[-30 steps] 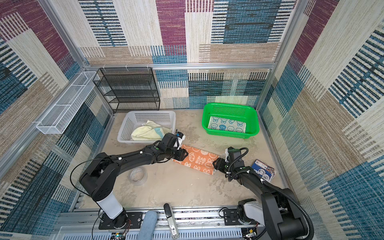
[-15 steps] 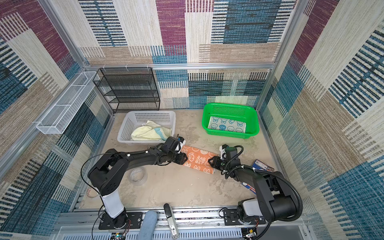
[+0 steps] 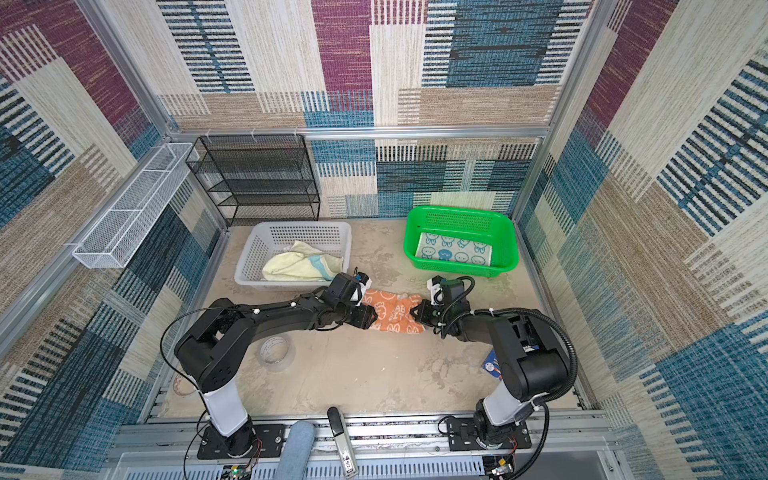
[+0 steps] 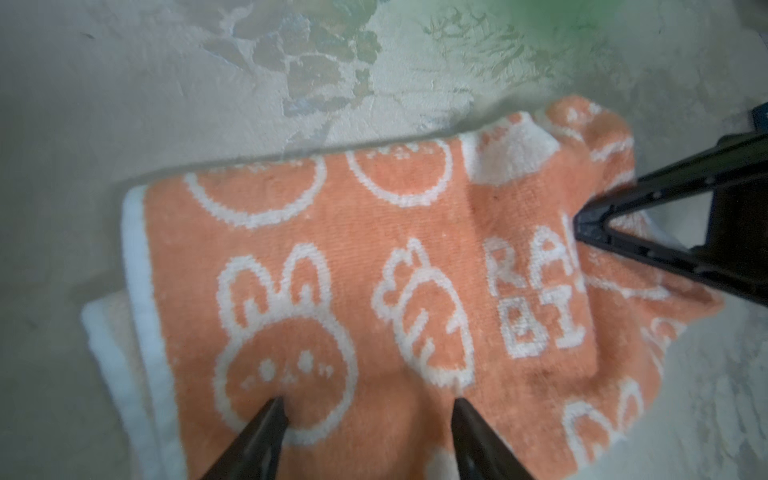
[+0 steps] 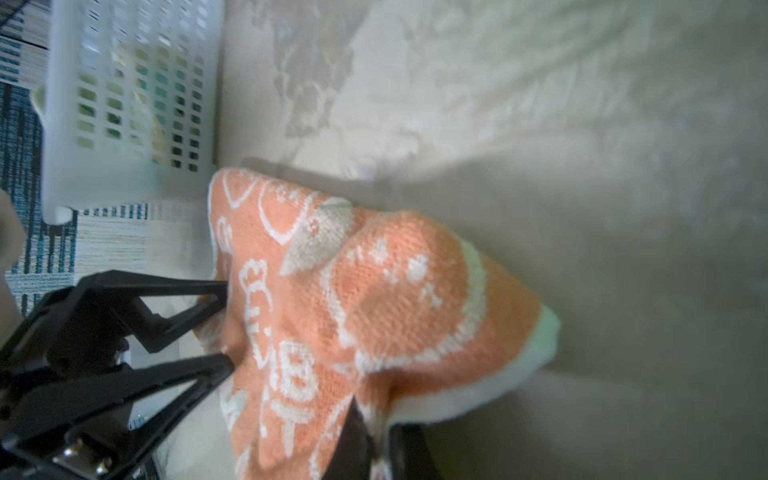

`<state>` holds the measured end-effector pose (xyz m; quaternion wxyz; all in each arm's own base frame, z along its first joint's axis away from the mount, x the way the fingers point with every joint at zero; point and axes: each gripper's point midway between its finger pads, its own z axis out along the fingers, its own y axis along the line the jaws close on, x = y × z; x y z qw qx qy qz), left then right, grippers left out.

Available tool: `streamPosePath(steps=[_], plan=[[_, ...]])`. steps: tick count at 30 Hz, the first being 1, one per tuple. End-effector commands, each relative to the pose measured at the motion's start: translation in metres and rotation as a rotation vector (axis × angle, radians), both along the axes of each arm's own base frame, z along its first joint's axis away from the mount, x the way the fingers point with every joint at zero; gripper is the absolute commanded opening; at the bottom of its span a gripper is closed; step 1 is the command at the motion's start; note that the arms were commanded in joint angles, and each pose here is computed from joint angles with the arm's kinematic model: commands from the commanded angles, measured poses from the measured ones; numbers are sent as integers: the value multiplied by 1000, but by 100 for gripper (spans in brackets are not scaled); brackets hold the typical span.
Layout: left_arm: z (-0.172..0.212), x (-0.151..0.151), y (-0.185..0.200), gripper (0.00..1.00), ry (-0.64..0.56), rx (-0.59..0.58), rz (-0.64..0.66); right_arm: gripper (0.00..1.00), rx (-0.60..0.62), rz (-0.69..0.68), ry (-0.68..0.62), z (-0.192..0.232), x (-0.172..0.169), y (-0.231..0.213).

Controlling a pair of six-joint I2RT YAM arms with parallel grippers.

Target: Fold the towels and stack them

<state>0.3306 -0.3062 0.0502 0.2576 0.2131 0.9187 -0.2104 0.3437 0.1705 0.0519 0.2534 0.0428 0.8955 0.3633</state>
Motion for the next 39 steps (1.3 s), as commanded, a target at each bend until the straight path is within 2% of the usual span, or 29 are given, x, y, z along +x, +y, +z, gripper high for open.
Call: streamPosePath(steps=[1,5,11,17,23,30,39], plan=[[23,0,-4,98,-45,-38,-29,0,-42,48,-61,21,19,4],[58,-3,-9,100,-108,-115,-64,0,-104,68,-116,49,54,7],[93,-14,-12,100,-197,-216,-117,0,-167,119,-132,66,100,16],[94,-21,-8,100,-190,-203,-135,0,-188,148,-174,91,144,26],[89,-21,-2,99,-189,-176,-121,0,-214,156,-256,133,188,30],[88,-22,7,97,-205,-147,-101,0,-257,102,-287,162,220,-6],[87,-19,9,96,-208,-117,-94,0,-293,18,-268,166,218,-88]])
